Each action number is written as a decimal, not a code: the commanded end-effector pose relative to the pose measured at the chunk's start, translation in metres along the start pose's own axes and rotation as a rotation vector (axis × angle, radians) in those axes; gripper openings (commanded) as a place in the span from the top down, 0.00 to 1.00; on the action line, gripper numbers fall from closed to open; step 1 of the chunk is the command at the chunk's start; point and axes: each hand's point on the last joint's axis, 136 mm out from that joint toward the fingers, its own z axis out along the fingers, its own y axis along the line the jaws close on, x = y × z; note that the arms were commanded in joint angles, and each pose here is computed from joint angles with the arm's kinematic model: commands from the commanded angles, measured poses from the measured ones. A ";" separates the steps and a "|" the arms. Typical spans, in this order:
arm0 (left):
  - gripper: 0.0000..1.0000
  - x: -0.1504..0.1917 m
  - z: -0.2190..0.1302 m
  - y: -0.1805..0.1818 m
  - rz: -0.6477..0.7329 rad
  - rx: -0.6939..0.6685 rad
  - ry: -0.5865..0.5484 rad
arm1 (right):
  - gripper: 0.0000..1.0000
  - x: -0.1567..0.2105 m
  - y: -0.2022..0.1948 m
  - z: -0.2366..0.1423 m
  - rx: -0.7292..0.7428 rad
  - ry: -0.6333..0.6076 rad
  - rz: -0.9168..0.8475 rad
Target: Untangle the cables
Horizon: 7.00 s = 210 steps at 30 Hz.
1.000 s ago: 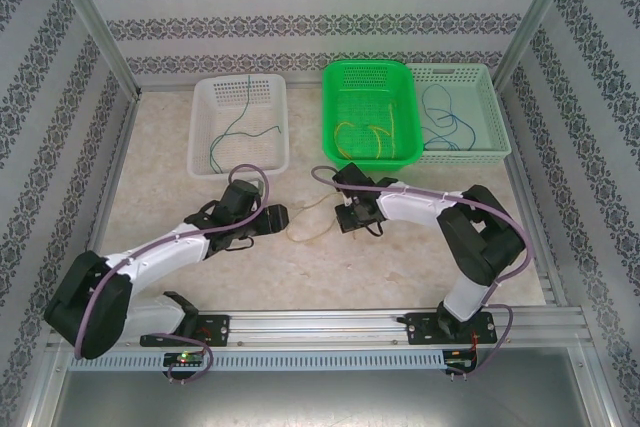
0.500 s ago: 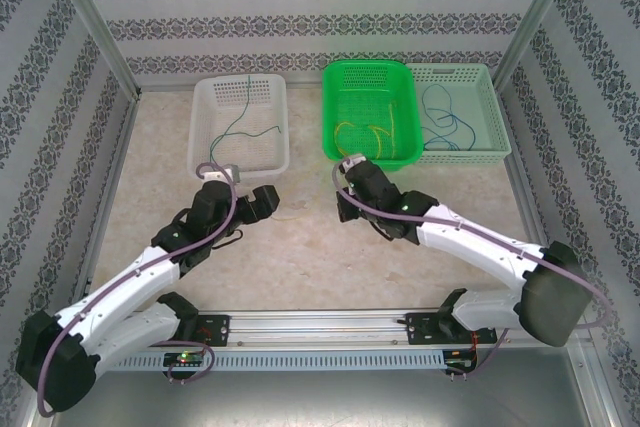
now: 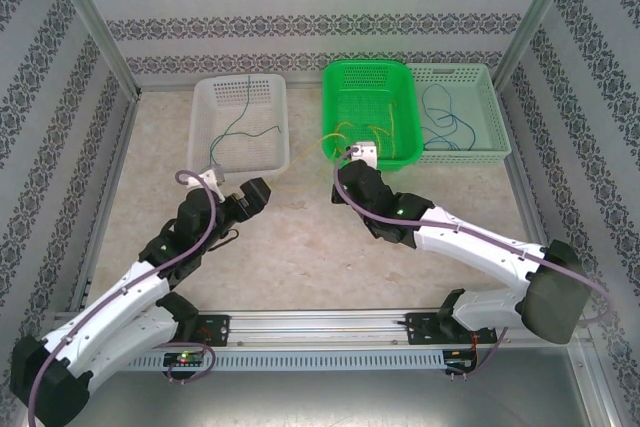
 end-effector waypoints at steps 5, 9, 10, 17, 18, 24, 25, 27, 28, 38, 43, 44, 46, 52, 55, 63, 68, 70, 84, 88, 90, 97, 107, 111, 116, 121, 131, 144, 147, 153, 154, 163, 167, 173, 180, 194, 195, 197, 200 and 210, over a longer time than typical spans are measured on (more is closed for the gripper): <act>0.00 -0.007 0.006 -0.027 -0.133 0.150 -0.054 | 1.00 -0.031 0.024 0.000 0.028 -0.140 0.077; 0.00 -0.006 0.009 -0.040 -0.133 0.196 -0.054 | 1.00 -0.037 0.029 0.002 0.029 -0.158 0.119; 0.00 -0.006 0.009 -0.043 -0.135 0.207 -0.057 | 1.00 -0.039 0.029 0.002 0.027 -0.165 0.134; 0.00 -0.007 0.012 -0.051 -0.141 0.235 -0.084 | 1.00 -0.047 0.051 0.004 -0.055 -0.187 0.223; 0.01 -0.008 0.014 -0.052 -0.145 0.240 -0.090 | 1.00 -0.046 0.055 0.005 -0.073 -0.181 0.237; 0.07 -0.014 0.024 -0.064 -0.140 0.261 -0.100 | 1.00 -0.047 0.066 0.003 -0.125 -0.186 0.298; 0.07 -0.015 0.026 -0.065 -0.131 0.260 -0.106 | 1.00 -0.047 0.067 0.002 -0.135 -0.183 0.298; 0.07 -0.021 0.026 -0.066 -0.115 0.256 -0.136 | 1.00 -0.046 0.071 0.000 -0.154 -0.166 0.295; 0.08 -0.025 0.025 -0.067 -0.106 0.253 -0.153 | 1.00 -0.043 0.071 -0.001 -0.161 -0.155 0.297; 0.17 -0.040 0.032 -0.077 -0.085 0.255 -0.214 | 1.00 -0.025 0.084 -0.005 -0.271 -0.080 0.381; 0.31 -0.043 0.038 -0.071 -0.059 0.191 -0.216 | 1.00 -0.021 0.090 -0.008 -0.341 -0.081 0.434; 0.35 -0.043 0.039 -0.068 -0.064 0.177 -0.217 | 1.00 -0.022 0.093 -0.010 -0.364 -0.079 0.440; 0.43 -0.043 0.042 -0.061 -0.076 0.155 -0.224 | 1.00 -0.024 0.100 -0.015 -0.409 -0.075 0.442; 0.73 -0.049 0.041 -0.047 -0.020 0.084 -0.224 | 1.00 -0.023 0.087 -0.028 -0.411 -0.085 0.411; 1.00 -0.050 0.040 -0.042 0.075 0.013 -0.185 | 1.00 -0.026 0.072 -0.033 -0.398 -0.094 0.385; 1.00 -0.024 0.052 -0.039 0.538 -0.117 0.124 | 1.00 -0.010 0.054 -0.047 -0.391 0.154 -0.026; 1.00 -0.007 0.058 -0.030 0.755 -0.159 0.306 | 1.00 0.003 0.005 -0.064 -0.247 0.268 -0.304; 1.00 -0.004 0.059 -0.024 0.822 -0.184 0.358 | 1.00 -0.001 -0.019 -0.073 -0.169 0.276 -0.374; 1.00 0.021 0.052 0.022 1.367 -0.355 0.707 | 1.00 0.020 -0.120 -0.110 0.133 0.446 -0.834; 1.00 0.016 0.051 0.032 1.496 -0.430 0.734 | 1.00 0.028 -0.126 -0.108 0.156 0.508 -0.889; 1.00 0.010 0.051 0.033 1.542 -0.473 0.719 | 1.00 0.025 -0.122 -0.108 0.140 0.490 -0.895; 1.00 -0.012 0.053 0.028 1.625 -0.557 0.629 | 1.00 0.008 -0.106 -0.116 0.061 0.360 -0.854; 0.35 -0.054 0.045 -0.029 1.364 -0.491 0.261 | 1.00 -0.007 -0.093 -0.120 -0.019 0.236 -0.613; 0.04 -0.088 0.024 -0.062 1.175 -0.425 0.040 | 1.00 -0.024 -0.097 -0.113 -0.022 0.195 -0.425; 0.00 -0.109 -0.008 -0.086 1.030 -0.304 -0.114 | 1.00 -0.061 -0.102 -0.104 -0.030 0.078 -0.155; 0.00 -0.102 -0.015 -0.081 1.015 -0.267 -0.094 | 1.00 -0.100 -0.119 -0.100 -0.019 -0.054 0.154; 0.00 -0.096 -0.014 -0.074 0.931 -0.249 -0.107 | 1.00 -0.123 -0.150 -0.063 0.121 -0.129 0.391; 0.00 -0.089 -0.011 -0.056 0.900 -0.275 -0.080 | 1.00 -0.159 -0.164 -0.002 0.129 -0.215 0.522; 0.00 -0.088 -0.010 -0.053 0.899 -0.281 -0.074 | 1.00 -0.153 -0.169 0.029 0.159 -0.153 0.525; 0.00 -0.086 -0.013 -0.044 0.899 -0.301 -0.059 | 1.00 -0.129 -0.196 0.080 0.215 -0.099 0.638; 0.00 -0.086 -0.013 -0.042 0.897 -0.304 -0.059 | 1.00 -0.127 -0.196 0.085 0.211 -0.088 0.645; 0.00 -0.080 -0.006 -0.033 0.867 -0.299 -0.034 | 0.89 -0.097 -0.189 0.135 0.183 0.098 0.647; 0.00 -0.077 -0.004 -0.029 0.864 -0.304 -0.018 | 0.56 -0.071 -0.187 0.155 0.178 0.220 0.635; 0.00 -0.072 -0.001 -0.018 0.843 -0.320 0.003 | 0.18 -0.065 -0.194 0.148 0.203 0.226 0.560; 0.00 -0.072 0.005 0.002 0.756 -0.364 -0.017 | 0.11 -0.090 -0.174 0.105 0.118 0.168 0.456; 0.00 -0.067 -0.008 0.118 0.500 -0.650 -0.114 | 0.03 -0.033 -0.216 -0.014 0.315 -0.059 -0.003; 0.00 -0.067 -0.010 0.128 0.488 -0.672 -0.140 | 0.02 -0.030 -0.220 -0.018 0.321 -0.109 -0.034; 0.00 -0.066 -0.015 0.145 0.475 -0.703 -0.195 | 0.02 -0.027 -0.222 -0.021 0.309 -0.207 -0.096; 0.00 -0.075 -0.017 0.147 0.468 -0.670 -0.275 | 0.02 -0.024 -0.223 -0.014 0.293 -0.302 -0.174; 0.00 -0.089 -0.004 0.171 0.617 -0.763 -0.318 | 0.02 0.000 -0.244 0.047 0.293 -0.245 -0.214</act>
